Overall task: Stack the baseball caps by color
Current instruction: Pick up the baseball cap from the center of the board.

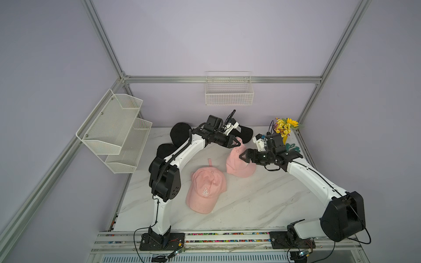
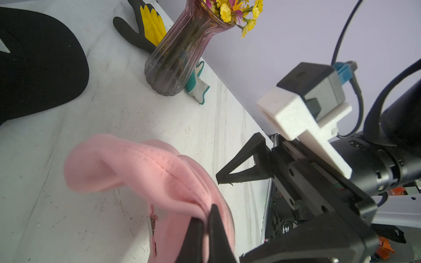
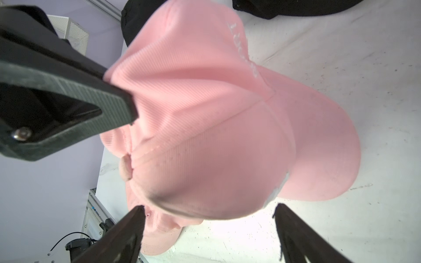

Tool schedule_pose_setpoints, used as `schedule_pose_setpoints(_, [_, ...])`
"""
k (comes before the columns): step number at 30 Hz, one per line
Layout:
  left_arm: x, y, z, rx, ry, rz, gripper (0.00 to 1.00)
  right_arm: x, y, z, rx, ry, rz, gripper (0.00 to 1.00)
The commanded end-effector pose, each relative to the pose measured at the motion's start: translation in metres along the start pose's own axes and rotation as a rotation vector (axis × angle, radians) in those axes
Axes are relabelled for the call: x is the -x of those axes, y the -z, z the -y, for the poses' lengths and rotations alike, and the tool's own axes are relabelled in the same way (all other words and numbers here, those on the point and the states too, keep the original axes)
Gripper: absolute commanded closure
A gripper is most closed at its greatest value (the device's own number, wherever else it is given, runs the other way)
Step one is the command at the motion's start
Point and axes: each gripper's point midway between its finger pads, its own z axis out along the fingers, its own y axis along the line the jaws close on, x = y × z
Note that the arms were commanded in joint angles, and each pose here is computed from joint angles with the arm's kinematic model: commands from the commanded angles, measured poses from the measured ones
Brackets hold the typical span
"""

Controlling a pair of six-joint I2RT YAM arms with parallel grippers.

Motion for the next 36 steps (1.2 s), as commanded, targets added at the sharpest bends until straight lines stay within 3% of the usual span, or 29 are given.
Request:
schedule_pose_setpoints(1, [0.022,0.016,0.028,-0.027,-0.098,0.048,1.0,0.021,0.011,-0.019,0.072,0.055,0.093,0.07])
schedule_pose_setpoints(4, [0.024,0.016,0.031,-0.025,-0.104,0.05,1.0,0.03,0.016,-0.027,0.096,0.067,0.121,0.07])
schedule_pose_setpoints(14, [0.031,0.015,0.035,-0.027,-0.117,0.061,1.0,0.019,-0.001,-0.038,0.158,0.077,0.062,0.23])
schedule_pose_setpoints(22, [0.03,0.012,0.041,-0.048,-0.103,0.054,1.0,0.031,-0.005,-0.013,0.008,0.077,0.135,0.29])
schedule_pose_setpoints(24, [0.028,0.01,0.042,-0.051,-0.099,0.049,1.0,0.036,-0.002,-0.015,0.0,0.101,0.154,0.29])
schedule_pose_setpoints(29, [0.028,0.01,0.036,-0.014,-0.09,0.045,1.0,0.047,0.018,-0.034,0.04,0.196,0.26,0.12])
schedule_pose_setpoints(36, [0.038,0.014,0.038,0.007,-0.045,0.068,1.0,0.046,0.004,-0.048,0.1,0.2,0.221,0.11])
